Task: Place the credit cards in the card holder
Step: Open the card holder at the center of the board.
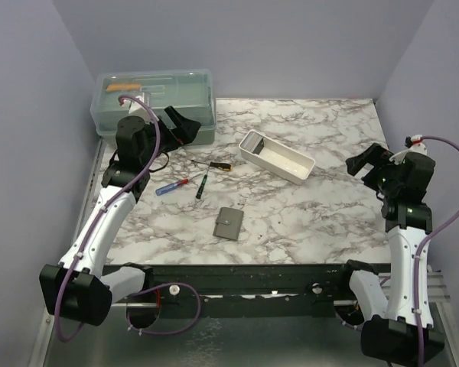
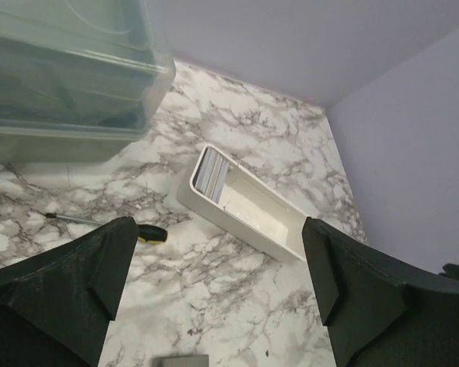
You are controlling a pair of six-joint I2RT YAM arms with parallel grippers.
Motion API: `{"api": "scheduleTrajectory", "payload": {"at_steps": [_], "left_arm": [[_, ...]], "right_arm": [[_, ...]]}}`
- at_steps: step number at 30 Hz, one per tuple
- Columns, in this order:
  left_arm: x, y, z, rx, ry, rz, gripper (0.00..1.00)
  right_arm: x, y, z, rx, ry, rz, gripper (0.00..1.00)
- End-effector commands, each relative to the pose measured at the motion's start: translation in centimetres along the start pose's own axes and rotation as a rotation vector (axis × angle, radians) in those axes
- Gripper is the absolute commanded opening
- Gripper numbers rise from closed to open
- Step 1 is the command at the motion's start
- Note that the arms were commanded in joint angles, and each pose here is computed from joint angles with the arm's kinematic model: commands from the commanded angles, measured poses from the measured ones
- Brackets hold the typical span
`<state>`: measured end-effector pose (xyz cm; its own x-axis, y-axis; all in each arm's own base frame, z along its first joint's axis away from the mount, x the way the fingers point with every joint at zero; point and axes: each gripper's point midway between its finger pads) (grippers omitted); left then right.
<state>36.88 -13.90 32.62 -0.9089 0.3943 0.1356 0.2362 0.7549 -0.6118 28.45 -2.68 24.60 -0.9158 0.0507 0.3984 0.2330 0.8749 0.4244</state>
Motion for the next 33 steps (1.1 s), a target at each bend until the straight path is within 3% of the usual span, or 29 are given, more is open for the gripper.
{"api": "scheduleTrajectory", "payload": {"at_steps": [1,7,15,17,20,24,27,33], "left_arm": [[-0.9,-0.4,4.9,0.002,0.195,0.039,0.99],[-1.2,2.5,14.3,0.080,0.507,-0.033,0.99],[2.4,6.1,24.8,0.106,0.766,-0.217,0.97],[3.3,6.6,26.5,0.115,0.794,-0.261,0.91],[4.3,7.7,28.8,0.121,0.823,-0.338,0.78],[4.9,8.9,31.3,0.119,0.858,-0.387,0.66],[4.8,9.2,32.6,0.145,0.883,-0.377,0.57],[4.6,8.2,34.2,0.223,0.902,-0.313,0.36]], "right_arm": [[-0.7,2.4,2.4,-0.007,0.145,-0.159,1.00],[-3.3,5.3,8.1,-0.045,0.335,-0.256,1.00],[-2.4,14.9,21.1,-0.003,0.604,-0.433,0.99],[-2.0,16.6,24.8,-0.012,0.691,-0.479,0.96],[-1.3,18.7,28.8,-0.030,0.803,-0.548,0.78],[-0.6,20.0,32.0,0.025,0.864,-0.559,0.73],[-0.5,20.0,33.5,0.007,0.900,-0.557,0.61],[-0.5,19.7,35.1,-0.056,0.935,-0.572,0.59]]}}
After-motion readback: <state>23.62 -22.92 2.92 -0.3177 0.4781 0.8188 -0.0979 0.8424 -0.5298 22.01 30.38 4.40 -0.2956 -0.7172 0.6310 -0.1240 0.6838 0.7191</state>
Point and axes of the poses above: each gripper's point midway between its finger pads, its own x axis back along the fingers, its own y axis along the line the jaws close on, z = x × y
